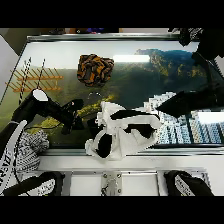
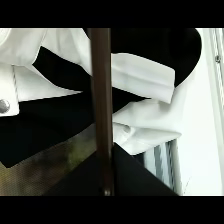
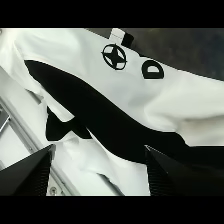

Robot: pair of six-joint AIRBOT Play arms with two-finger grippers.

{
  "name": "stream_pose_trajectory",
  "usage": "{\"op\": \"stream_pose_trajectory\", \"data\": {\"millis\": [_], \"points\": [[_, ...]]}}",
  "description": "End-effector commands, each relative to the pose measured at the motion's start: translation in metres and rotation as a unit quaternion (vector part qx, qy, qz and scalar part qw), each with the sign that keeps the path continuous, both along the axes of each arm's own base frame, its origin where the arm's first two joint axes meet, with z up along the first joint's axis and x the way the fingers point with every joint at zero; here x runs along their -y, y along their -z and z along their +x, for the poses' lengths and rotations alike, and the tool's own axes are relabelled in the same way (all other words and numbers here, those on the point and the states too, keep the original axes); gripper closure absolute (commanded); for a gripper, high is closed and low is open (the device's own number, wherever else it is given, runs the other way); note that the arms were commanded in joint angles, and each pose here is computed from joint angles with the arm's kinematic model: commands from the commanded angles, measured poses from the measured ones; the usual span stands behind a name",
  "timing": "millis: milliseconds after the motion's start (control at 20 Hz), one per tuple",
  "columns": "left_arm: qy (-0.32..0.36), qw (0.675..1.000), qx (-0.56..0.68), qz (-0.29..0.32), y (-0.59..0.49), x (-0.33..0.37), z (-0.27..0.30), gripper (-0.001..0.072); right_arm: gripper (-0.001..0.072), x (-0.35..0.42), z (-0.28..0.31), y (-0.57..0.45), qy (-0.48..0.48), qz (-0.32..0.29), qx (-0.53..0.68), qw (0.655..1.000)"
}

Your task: Fold the clothes and pants, and hang the long-sleeved shirts on hangers.

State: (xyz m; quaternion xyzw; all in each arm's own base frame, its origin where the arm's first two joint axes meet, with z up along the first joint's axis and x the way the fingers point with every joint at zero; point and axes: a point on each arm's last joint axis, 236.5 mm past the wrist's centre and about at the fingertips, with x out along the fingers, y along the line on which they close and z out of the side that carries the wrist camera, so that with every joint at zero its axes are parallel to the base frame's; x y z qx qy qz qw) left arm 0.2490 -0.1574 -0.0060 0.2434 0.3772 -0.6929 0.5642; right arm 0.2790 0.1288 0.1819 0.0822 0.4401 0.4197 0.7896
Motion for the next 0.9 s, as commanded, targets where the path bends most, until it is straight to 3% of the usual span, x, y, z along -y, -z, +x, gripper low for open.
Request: {"op": "stream_pose_trajectory", "data": {"millis": [0,200,350,550,700,850], "points": [[0.001,1.000,-0.001,0.000,0.000,0.000,-0.001,0.0692,0.0097,0.017,-0.004,0.019,0.013,0.032,0.024,0.999],[0.003,1.000,-0.004,-0.001,0.000,0.000,-0.002,0.0692,0.0097,0.014,-0.005,0.026,0.008,0.034,0.025,0.999],[0.004,1.000,-0.005,0.000,0.000,0.000,-0.003,0.0692,0.0097,0.013,-0.006,0.031,-0.069,0.003,0.115,0.991],[0.004,1.000,-0.005,-0.001,0.000,0.000,-0.003,0.0692,0.0098,-0.001,-0.008,0.045,-0.132,0.030,0.199,0.971],[0.005,1.000,-0.007,-0.001,-0.001,0.000,-0.004,0.0692,0.0097,-0.001,-0.002,0.069,-0.129,0.036,0.208,0.969],[0.005,1.000,-0.008,-0.001,-0.001,0.000,-0.004,0.0692,0.0097,-0.010,0.002,0.073,-0.123,0.084,0.205,0.967]]}}
